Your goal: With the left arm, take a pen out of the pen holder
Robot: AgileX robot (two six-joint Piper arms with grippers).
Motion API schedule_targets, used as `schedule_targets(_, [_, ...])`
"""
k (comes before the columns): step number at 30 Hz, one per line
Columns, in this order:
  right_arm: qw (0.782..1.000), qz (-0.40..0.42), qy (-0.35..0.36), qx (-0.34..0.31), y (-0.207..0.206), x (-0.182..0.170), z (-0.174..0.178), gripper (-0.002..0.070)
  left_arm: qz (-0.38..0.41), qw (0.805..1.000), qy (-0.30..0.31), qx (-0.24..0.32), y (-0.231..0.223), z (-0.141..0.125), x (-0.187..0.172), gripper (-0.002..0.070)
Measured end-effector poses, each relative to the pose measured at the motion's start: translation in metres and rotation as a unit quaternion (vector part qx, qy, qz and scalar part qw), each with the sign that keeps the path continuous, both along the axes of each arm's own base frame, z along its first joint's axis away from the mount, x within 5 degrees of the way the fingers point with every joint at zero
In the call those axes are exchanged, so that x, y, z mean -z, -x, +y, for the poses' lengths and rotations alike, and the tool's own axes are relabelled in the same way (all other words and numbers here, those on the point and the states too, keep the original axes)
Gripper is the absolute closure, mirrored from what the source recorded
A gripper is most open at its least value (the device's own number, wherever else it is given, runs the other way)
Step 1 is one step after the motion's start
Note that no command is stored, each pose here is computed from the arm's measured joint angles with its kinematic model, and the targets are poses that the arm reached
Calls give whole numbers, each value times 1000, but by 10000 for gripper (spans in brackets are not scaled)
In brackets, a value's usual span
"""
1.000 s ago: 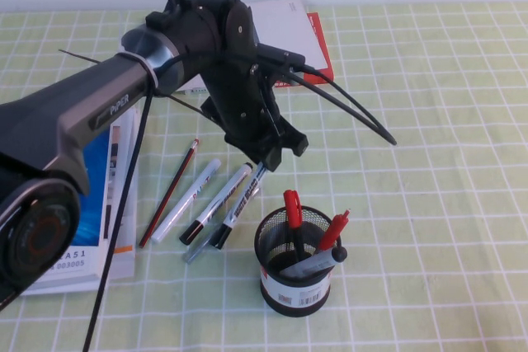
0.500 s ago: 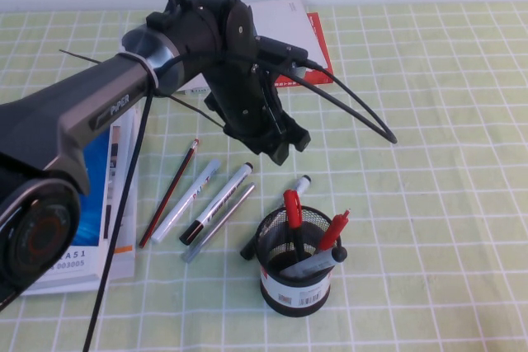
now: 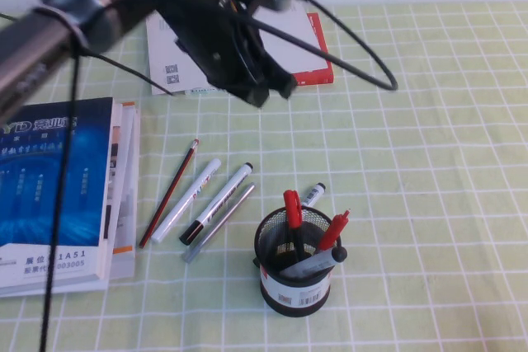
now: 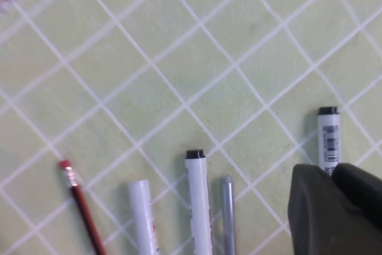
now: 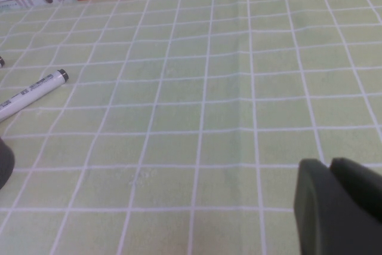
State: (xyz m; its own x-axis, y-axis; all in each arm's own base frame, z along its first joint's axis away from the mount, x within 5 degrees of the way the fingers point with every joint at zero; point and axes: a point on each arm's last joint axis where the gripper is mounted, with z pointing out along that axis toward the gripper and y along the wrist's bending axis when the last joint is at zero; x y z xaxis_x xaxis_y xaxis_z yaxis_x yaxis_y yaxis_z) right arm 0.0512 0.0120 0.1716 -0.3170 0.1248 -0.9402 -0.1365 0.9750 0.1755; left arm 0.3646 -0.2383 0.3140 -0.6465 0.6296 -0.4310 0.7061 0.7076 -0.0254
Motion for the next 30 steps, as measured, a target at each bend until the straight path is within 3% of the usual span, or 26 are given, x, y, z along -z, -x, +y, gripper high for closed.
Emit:
schedule_targets(5, [1000, 0, 0, 0, 0, 0, 0, 690, -49, 998, 27, -16, 16, 24, -49, 671])
schedule_targets(10, [1000, 0, 0, 0, 0, 0, 0, 690, -87, 994, 54, -50, 39, 52, -63, 675])
schedule_targets(21, [1000, 0, 0, 0, 0, 0, 0, 690, -141, 980, 96, -101, 135, 113, -23, 675])
schedule_targets(30, [1000, 0, 0, 0, 0, 0, 0, 690, -199, 952, 179, -148, 205, 149, 0, 675])
